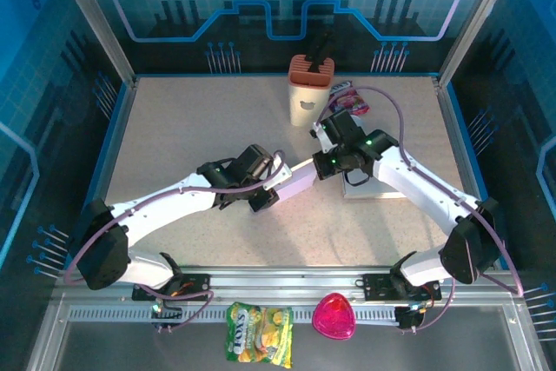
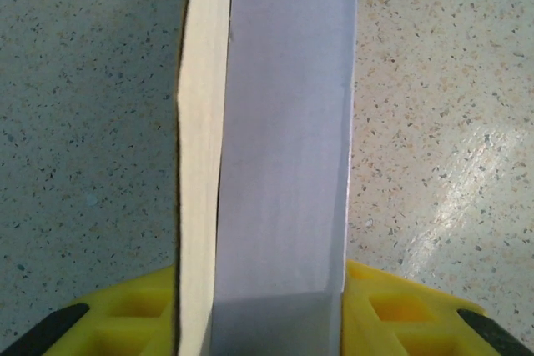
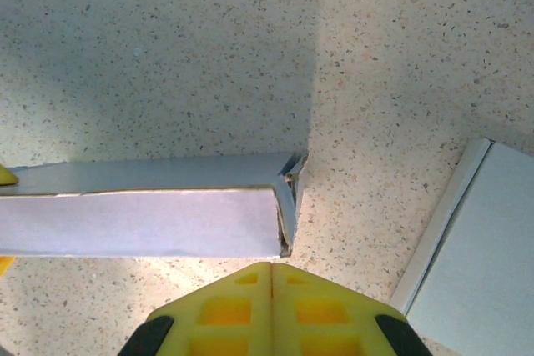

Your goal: Fold the paper box

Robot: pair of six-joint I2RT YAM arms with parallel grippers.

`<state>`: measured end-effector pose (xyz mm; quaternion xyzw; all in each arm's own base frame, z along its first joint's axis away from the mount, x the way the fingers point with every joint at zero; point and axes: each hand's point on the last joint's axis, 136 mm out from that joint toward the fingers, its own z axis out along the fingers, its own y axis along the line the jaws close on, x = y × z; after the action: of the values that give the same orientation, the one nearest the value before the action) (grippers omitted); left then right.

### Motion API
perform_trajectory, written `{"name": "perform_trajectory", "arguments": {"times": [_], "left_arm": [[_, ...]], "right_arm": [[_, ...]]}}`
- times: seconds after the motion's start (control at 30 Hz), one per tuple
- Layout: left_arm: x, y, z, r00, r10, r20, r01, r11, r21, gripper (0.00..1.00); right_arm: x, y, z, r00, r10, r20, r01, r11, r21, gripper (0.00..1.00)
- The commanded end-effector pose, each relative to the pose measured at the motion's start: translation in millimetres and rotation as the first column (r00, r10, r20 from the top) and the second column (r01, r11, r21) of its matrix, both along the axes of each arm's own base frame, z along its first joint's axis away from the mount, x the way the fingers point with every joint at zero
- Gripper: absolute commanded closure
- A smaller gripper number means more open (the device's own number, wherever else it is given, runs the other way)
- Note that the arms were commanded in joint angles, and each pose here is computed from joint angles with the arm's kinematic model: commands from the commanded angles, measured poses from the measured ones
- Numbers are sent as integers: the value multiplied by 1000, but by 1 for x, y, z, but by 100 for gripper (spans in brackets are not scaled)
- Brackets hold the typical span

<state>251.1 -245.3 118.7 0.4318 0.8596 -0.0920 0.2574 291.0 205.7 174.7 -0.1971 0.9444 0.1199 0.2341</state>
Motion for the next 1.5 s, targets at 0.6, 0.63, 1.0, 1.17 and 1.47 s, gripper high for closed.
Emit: {"name": "perform_trajectory", "arguments": {"times": [0.6, 0.63, 1.0, 1.17, 1.47], "left_arm": [[-7, 8, -16, 997, 21, -73, -18, 999, 42, 70], [-7, 8, -15, 997, 22, -71, -19, 999, 41, 70], [-7, 7, -18, 997, 18, -78, -14, 999, 43, 70], [-6, 7, -18, 997, 18, -78, -15, 999, 43, 70], [-6, 7, -18, 997, 19, -78, -16, 999, 42, 70]], "right_arm": [[20, 13, 10, 982, 172, 81, -184, 965, 184, 69], [21, 13, 8, 982, 169, 78, -181, 966, 184, 69], [26, 11, -8, 986, 158, 58, -165, 975, 148, 73], [26, 10, -13, 986, 157, 60, -164, 978, 128, 75], [27, 10, -20, 986, 155, 53, -160, 981, 111, 80]]}}
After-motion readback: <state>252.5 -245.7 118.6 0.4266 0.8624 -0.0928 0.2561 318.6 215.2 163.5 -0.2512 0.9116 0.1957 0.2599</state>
